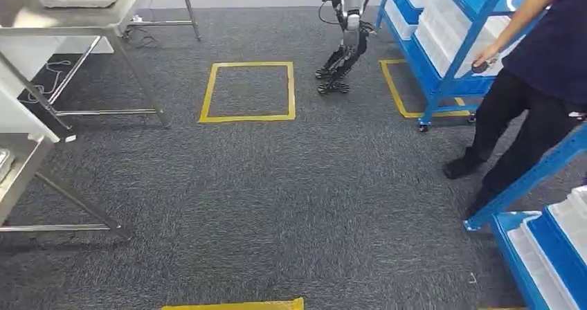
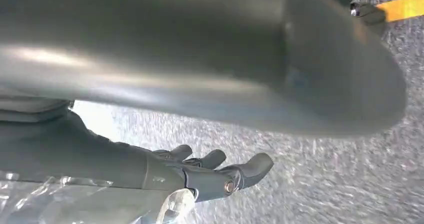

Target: Take the parts from the cabinet and place them on the table.

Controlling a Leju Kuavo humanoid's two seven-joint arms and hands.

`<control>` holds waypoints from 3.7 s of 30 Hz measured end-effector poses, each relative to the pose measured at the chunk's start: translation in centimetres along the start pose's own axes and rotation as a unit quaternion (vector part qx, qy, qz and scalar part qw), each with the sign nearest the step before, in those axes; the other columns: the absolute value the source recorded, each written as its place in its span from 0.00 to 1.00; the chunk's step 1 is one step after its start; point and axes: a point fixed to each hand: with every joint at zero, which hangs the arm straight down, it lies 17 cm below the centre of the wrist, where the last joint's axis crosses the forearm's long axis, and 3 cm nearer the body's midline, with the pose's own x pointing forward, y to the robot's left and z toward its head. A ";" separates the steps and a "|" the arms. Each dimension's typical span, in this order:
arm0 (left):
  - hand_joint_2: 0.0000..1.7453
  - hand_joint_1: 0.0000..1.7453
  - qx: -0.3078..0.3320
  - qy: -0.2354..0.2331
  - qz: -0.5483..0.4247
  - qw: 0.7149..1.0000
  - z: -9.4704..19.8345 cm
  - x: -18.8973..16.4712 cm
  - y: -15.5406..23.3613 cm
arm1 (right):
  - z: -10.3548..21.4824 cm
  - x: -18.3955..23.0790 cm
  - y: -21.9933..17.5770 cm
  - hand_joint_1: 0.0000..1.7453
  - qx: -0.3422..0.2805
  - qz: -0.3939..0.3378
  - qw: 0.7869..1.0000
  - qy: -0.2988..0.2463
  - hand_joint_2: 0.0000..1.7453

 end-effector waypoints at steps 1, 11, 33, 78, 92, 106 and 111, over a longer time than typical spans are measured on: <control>0.00 0.00 0.000 0.000 -0.001 1.000 0.0 0.0 0.0 | 0.0 -0.1 0.0 0.00 0.000 0.002 1.000 0.001 0.00; 0.00 0.00 -0.002 -0.006 -0.006 1.000 -0.1 0.7 0.2 | 0.0 -0.4 0.0 0.00 -0.004 0.009 1.000 0.007 0.00; 0.00 0.00 -0.035 -0.004 -0.039 0.999 0.6 -0.4 -2.6 | 0.1 -0.5 0.3 0.00 -0.003 0.042 0.999 0.002 0.00; 0.00 0.00 -0.043 -0.009 -0.061 0.997 0.9 -0.1 -3.8 | 0.5 0.4 1.7 0.00 0.011 0.067 0.997 -0.030 0.00; 0.00 0.00 -0.047 -0.002 -0.069 0.997 0.9 -0.4 -4.0 | 0.5 0.1 1.5 0.00 0.005 0.074 0.997 -0.023 0.00; 0.00 0.00 -0.056 0.004 -0.078 0.995 1.0 0.2 -4.3 | 0.3 -0.1 0.8 0.00 0.001 0.077 0.997 -0.011 0.00; 0.00 0.00 -0.060 0.006 -0.076 0.995 1.1 -0.2 -4.6 | 0.2 0.4 0.6 0.00 -0.002 0.078 0.996 -0.030 0.00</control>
